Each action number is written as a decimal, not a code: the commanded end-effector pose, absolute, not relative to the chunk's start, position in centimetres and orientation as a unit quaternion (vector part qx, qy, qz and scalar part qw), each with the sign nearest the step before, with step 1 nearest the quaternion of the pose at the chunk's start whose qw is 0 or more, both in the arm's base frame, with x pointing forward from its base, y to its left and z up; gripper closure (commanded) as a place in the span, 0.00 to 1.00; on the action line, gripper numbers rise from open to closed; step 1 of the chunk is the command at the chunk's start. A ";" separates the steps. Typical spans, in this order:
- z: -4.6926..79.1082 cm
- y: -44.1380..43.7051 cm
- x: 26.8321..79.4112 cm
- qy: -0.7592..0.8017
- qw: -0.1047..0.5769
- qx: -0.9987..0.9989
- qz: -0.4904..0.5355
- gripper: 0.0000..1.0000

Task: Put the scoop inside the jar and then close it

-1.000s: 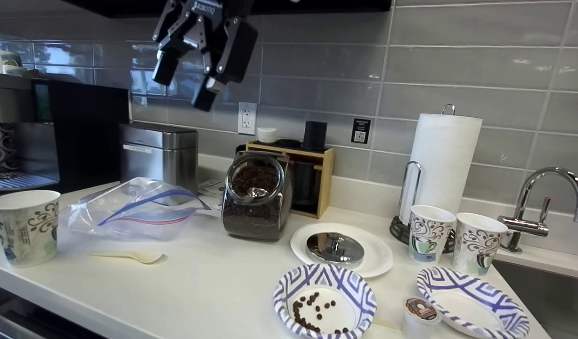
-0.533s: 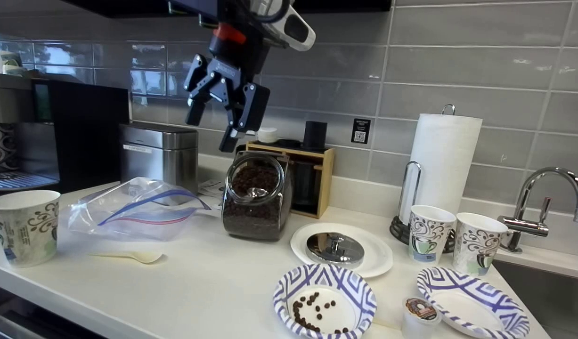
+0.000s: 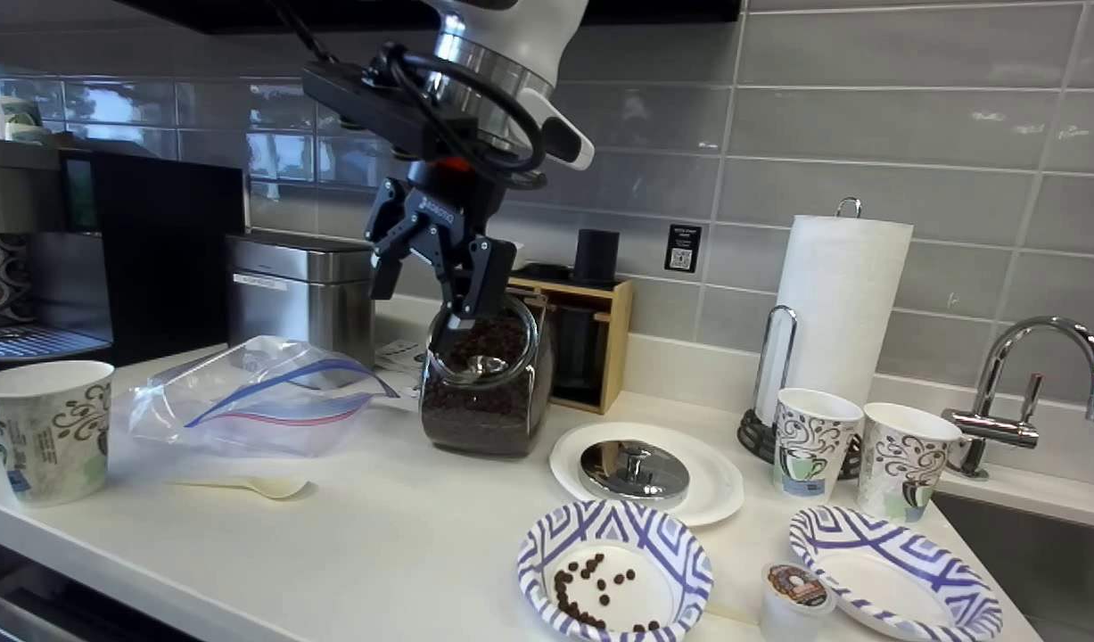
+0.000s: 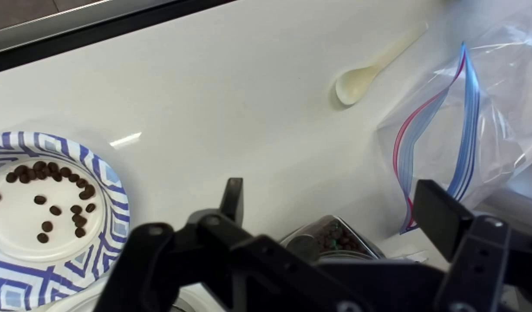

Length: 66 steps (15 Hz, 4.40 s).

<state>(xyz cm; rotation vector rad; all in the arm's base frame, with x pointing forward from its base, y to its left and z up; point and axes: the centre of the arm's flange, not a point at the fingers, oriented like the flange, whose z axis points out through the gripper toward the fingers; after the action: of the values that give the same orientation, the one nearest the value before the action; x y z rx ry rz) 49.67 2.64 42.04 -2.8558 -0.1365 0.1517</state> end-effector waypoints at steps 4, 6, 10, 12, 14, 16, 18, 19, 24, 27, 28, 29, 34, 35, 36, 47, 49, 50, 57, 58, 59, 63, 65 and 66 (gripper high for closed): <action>42.4 2.6 49.7 -0.048 0.139 -0.988 0.049 0.00; 41.1 2.3 49.9 -0.041 0.137 -0.988 0.057 0.00; 39.5 1.8 49.6 -0.093 0.152 -0.983 0.034 0.00; 38.5 1.3 49.8 -0.111 0.151 -0.982 0.009 0.00; 37.5 0.7 49.9 -0.119 0.158 -0.980 -0.015 0.00; 36.4 0.3 50.2 -0.129 0.177 -0.975 -0.028 0.00; 35.6 0.0 50.4 -0.143 0.209 -0.967 -0.030 0.00; 35.4 -0.1 50.5 -0.153 0.226 -0.961 -0.034 0.00; 33.8 -0.9 51.5 -0.178 0.261 -0.948 -0.045 0.00; 32.8 -1.4 52.4 -0.186 0.283 -0.940 -0.044 0.00; 32.7 -1.6 52.7 -0.188 0.292 -0.937 -0.043 0.00; 32.6 -1.7 53.1 -0.192 0.299 -0.934 -0.044 0.00; 32.4 -2.5 55.0 -0.200 0.329 -0.922 -0.035 0.00; 32.3 -2.5 55.4 -0.201 0.333 -0.921 -0.032 0.00; 32.1 -2.6 55.8 -0.200 0.338 -0.919 -0.027 0.00; 30.3 -1.7 59.5 -0.205 0.395 -0.895 0.014 0.00; 29.9 -1.6 60.0 -0.206 0.402 -0.892 0.018 0.01; 29.8 -1.4 60.2 -0.206 0.405 -0.890 0.020 0.02; 28.9 -1.1 61.1 -0.205 0.423 -0.882 0.034 0.54; 28.7 -1.0 61.1 -0.203 0.426 -0.881 0.036 0.61; 28.5 -1.0 61.1 -0.201 0.426 -0.881 0.038 0.69; 27.9 -1.2 60.7 -0.191 0.434 -0.879 0.057 0.93; 27.9 -1.3 60.5 -0.185 0.436 -0.878 0.062 1.00; 27.9 -1.4 60.5 -0.183 0.438 -0.878 0.065 1.00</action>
<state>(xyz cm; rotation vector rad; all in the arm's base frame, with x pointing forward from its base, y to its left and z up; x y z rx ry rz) 59.84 -1.56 28.44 -2.1983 -0.4948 0.1391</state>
